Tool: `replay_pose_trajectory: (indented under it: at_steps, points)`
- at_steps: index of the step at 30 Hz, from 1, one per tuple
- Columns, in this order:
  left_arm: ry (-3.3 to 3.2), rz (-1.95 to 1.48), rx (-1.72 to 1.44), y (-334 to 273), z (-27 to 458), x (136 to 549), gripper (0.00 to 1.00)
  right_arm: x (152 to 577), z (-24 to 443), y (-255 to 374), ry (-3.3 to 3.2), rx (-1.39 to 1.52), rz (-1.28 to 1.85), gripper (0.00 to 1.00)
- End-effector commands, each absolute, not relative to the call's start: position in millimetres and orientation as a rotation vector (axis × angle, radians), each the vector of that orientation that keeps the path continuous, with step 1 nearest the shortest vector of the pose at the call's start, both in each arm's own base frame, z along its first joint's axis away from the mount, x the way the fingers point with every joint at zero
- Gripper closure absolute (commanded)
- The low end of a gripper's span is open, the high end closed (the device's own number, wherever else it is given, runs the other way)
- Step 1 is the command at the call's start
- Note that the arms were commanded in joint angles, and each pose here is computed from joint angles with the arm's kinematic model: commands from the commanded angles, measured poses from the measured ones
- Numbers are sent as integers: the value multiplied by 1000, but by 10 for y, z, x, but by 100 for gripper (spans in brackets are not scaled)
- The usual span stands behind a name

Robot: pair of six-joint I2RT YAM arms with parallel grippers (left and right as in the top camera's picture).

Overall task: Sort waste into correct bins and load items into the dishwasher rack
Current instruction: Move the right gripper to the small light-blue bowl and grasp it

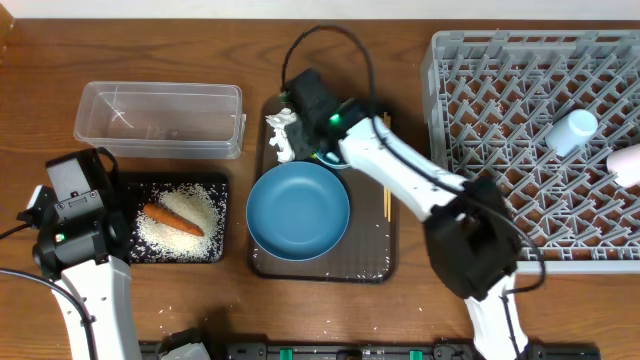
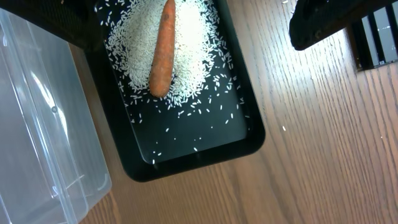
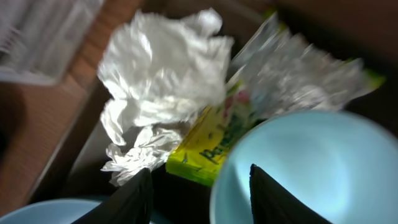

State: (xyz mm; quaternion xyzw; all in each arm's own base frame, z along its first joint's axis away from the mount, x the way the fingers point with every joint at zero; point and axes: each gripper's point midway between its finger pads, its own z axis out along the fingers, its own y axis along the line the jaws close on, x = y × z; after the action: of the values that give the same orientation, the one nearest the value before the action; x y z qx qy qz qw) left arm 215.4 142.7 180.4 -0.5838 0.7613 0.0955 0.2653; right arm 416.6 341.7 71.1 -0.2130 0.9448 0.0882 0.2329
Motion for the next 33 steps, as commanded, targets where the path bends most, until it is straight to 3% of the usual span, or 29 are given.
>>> replay_pose_trajectory:
  at_steps: [1,9,17,22,25,28,33]
  points:
    - [2028,261,-1591,1452,1859,2142,2,4164,541,3351,2626,-521,159,53]
    - [2028,261,-1591,1452,1859,2142,2,4082,408,3253,2685,-526,112,56]
    - [2028,261,-1591,1452,1859,2142,2,4061,266,3199,2714,-536,70,67]
    - [2027,261,-1591,1452,1859,2142,2,4093,201,3177,2709,-530,40,80]
    - [2027,261,-1591,1452,1859,2142,2,4144,329,3220,2675,-530,62,85]
    - [2028,261,-1591,1452,1859,2142,2,4232,548,3249,2632,-513,92,99]
    - [2028,261,-1591,1452,1859,2142,2,4374,1186,3175,2541,-465,134,99]
